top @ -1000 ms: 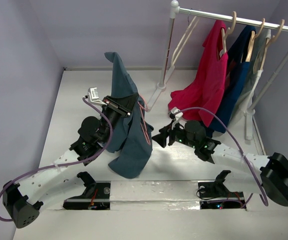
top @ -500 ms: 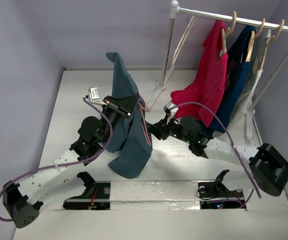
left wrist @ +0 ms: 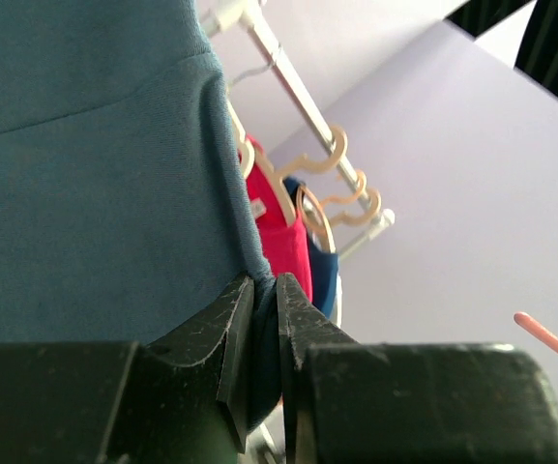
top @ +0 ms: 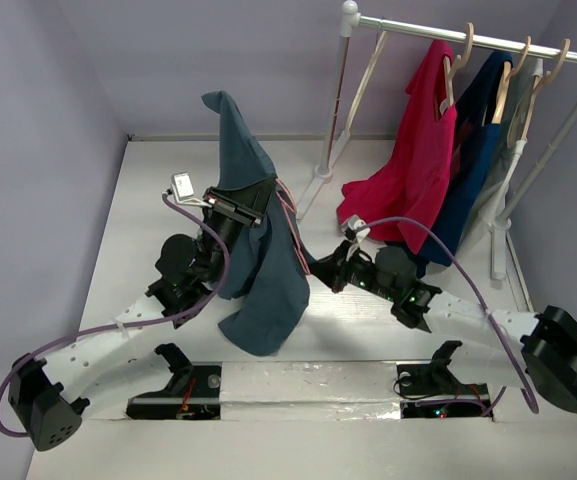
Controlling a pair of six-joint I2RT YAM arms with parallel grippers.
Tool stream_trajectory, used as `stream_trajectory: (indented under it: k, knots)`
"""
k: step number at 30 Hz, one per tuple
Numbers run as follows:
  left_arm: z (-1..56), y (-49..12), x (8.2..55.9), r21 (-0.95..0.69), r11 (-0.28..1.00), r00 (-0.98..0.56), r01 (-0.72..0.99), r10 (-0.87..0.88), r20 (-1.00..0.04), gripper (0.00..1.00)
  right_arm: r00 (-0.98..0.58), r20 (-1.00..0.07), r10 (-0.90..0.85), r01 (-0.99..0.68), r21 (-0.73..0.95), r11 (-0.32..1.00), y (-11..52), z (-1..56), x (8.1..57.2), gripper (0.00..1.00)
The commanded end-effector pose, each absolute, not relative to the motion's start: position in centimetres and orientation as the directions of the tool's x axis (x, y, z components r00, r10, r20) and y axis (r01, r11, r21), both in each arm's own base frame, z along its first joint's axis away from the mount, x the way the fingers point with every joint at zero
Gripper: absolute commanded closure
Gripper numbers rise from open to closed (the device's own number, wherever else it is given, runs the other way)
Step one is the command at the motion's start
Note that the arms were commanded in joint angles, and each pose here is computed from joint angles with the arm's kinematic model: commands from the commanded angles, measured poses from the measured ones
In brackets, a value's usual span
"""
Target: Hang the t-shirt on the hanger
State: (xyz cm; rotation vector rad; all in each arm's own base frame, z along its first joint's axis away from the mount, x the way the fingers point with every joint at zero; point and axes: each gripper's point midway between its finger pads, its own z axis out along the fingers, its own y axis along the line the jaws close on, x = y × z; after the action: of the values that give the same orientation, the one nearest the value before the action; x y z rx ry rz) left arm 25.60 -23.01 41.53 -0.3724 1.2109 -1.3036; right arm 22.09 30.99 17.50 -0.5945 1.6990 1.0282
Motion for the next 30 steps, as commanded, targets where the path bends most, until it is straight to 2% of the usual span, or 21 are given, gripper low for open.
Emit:
stream_trajectory:
  k: [1, 7, 14, 20, 24, 25, 30]
  knots:
    - [49.4, -20.0, 24.1, -0.719, 0.206, -0.049, 0.664, -0.947, -0.317, 1.00, -0.361, -0.925, 0.118, -0.778, 0.368, 0.510, 30.3, 18.1, 20.5, 1.00]
    - [49.5, -20.5, 25.8, -0.715, 0.216, 0.009, 0.665, -0.959, -0.282, 1.00, -0.410, -0.908, 0.092, -0.778, 0.400, 0.484, 30.7, 17.3, 17.8, 1.00]
    - [47.5, -21.1, 27.5, -0.699, 0.341, 0.090, 0.628, -0.924, -0.370, 1.00, -0.474, -0.880, 0.047, -0.743, 0.427, 0.515, 29.9, 16.6, 15.9, 1.00]
    - [46.1, -20.3, 27.3, -0.692, 0.392, 0.118, 0.606, -0.905, -0.409, 1.00, -0.473, -0.881, 0.024, -0.733, 0.409, 0.543, 28.4, 19.5, 15.2, 1.00]
    - [45.3, -21.9, 26.8, -0.690, 0.344, 0.033, 0.637, -0.906, -0.421, 1.00, -0.448, -0.893, 0.048, -0.741, 0.401, 0.539, 29.0, 22.4, 15.6, 1.00]
    - [44.6, -22.5, 26.9, -0.714, 0.309, -0.015, 0.628, -0.912, -0.409, 1.00, -0.428, -0.901, 0.075, -0.751, 0.400, 0.526, 29.5, 24.7, 16.0, 1.00]
    - [41.3, -23.3, 26.5, -0.777, 0.221, -0.142, 0.590, -0.919, -0.369, 1.00, -0.439, -0.898, -0.026, -0.778, 0.366, 0.511, 32.4, 26.0, 15.3, 1.00]
